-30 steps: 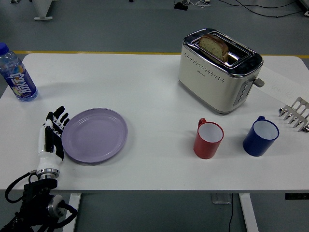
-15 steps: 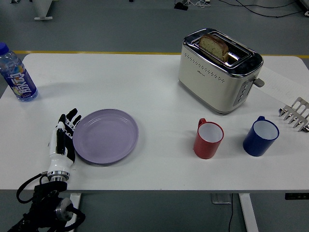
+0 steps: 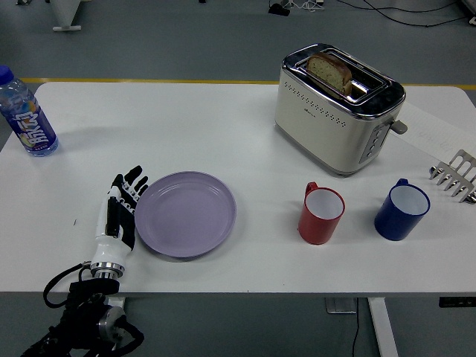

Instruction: Push plate across desktop

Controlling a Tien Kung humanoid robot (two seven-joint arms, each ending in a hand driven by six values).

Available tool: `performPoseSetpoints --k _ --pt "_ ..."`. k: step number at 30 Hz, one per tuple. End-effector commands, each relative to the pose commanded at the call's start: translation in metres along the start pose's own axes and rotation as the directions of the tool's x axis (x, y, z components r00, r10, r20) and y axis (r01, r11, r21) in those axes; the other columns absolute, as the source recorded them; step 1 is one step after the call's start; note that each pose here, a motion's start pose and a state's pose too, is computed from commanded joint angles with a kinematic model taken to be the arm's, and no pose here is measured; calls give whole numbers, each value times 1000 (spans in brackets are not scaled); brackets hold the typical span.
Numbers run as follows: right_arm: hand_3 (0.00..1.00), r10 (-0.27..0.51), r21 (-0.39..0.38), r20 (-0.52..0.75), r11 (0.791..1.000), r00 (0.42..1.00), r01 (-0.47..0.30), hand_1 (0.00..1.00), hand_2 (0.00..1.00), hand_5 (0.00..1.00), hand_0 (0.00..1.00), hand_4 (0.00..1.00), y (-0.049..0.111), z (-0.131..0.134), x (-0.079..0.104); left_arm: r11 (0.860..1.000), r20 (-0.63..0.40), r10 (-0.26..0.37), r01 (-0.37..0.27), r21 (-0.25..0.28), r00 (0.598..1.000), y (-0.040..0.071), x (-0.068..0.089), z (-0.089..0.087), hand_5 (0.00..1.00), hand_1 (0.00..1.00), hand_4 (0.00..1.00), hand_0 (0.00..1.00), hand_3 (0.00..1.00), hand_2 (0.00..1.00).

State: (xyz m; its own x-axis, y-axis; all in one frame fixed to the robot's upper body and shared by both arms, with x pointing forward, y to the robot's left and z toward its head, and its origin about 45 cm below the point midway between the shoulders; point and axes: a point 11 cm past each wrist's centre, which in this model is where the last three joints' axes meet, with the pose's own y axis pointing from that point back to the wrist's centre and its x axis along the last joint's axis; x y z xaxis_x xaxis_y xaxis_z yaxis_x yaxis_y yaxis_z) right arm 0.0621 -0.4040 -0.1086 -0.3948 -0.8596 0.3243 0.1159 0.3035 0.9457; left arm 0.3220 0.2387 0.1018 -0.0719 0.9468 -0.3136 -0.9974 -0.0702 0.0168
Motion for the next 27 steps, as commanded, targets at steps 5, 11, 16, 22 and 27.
performPoseSetpoints --k 5,11,16,22,27 --pt "770 1 2 -4 1000 1000 -1 611 676 563 643 505 0 -1 0 1000 1 -19 19 13 1000 2 -6 -5 998 876 487 864 743 909" --pt "770 1 3 -6 1000 1000 -1 610 675 563 643 505 0 -1 1 999 -2 -48 49 17 999 4 -16 -6 998 877 486 864 743 909" --pt "770 3 6 -6 1000 1000 -3 610 675 563 643 505 0 -2 1 997 -8 -69 69 23 998 6 -23 -8 998 877 486 864 743 909" --pt "770 5 8 -8 1000 1000 -5 610 673 563 643 505 0 -3 2 993 -15 -108 108 41 994 9 -36 -13 998 877 484 865 745 910" --pt "770 5 9 -8 1000 1000 -5 609 671 562 643 505 1 -3 2 991 -16 -128 128 48 992 11 -41 -15 998 877 484 865 744 909"
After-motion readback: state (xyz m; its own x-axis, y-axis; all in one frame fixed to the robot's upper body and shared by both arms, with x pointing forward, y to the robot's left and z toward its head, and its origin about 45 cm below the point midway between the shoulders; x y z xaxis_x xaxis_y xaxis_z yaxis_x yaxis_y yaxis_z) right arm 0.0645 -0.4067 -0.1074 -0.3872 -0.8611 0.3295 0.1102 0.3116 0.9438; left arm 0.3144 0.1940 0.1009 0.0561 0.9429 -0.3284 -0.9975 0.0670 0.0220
